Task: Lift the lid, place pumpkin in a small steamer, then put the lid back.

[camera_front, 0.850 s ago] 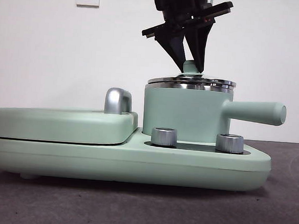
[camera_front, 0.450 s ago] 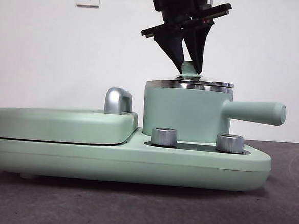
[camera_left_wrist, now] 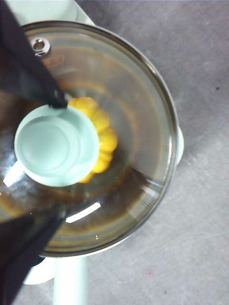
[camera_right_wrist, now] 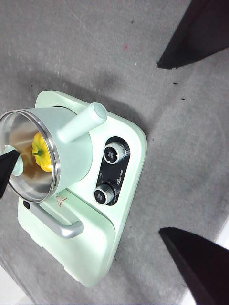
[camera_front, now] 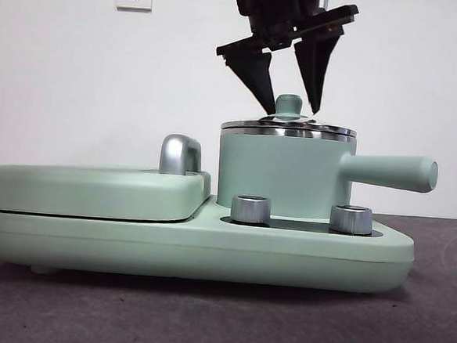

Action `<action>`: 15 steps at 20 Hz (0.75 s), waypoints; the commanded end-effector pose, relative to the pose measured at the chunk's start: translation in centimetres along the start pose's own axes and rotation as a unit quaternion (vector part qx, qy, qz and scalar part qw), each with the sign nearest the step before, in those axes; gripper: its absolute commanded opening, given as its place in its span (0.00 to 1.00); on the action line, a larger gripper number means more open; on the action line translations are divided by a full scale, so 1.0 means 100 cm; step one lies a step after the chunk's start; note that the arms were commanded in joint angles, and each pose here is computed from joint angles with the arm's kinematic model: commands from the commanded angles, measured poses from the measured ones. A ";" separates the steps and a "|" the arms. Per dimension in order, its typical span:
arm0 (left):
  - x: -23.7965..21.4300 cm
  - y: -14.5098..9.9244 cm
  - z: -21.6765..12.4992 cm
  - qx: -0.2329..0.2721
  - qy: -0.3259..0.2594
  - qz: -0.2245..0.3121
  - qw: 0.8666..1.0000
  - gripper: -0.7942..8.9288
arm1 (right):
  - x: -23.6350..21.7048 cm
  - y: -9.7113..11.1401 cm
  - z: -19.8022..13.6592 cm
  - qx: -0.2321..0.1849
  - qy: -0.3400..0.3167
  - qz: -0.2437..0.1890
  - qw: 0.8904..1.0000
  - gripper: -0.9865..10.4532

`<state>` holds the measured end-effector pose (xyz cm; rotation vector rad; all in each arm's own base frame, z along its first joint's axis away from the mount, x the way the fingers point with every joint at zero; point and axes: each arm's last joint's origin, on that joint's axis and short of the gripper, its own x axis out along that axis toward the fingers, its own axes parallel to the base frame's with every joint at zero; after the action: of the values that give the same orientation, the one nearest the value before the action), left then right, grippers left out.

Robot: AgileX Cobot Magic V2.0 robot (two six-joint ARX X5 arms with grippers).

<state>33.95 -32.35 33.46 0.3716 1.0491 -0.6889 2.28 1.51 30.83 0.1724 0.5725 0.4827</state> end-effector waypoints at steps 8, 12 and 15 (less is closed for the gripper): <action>-0.061 0.005 -0.005 -0.050 -0.046 0.001 0.998 0.57 | -0.002 0.001 0.002 0.004 -0.008 0.007 1.000 0.56; -0.127 -0.001 -0.019 -0.056 -0.103 -0.008 0.993 0.57 | -0.002 0.001 0.002 0.004 -0.009 0.007 1.000 0.56; -0.171 -0.004 -0.042 -0.052 -0.124 -0.013 0.991 0.57 | -0.002 0.001 0.002 0.004 -0.007 0.011 1.000 0.56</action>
<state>25.78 -24.17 47.04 0.1652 0.8057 -0.6823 2.27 1.52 30.83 0.1733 0.5738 0.4871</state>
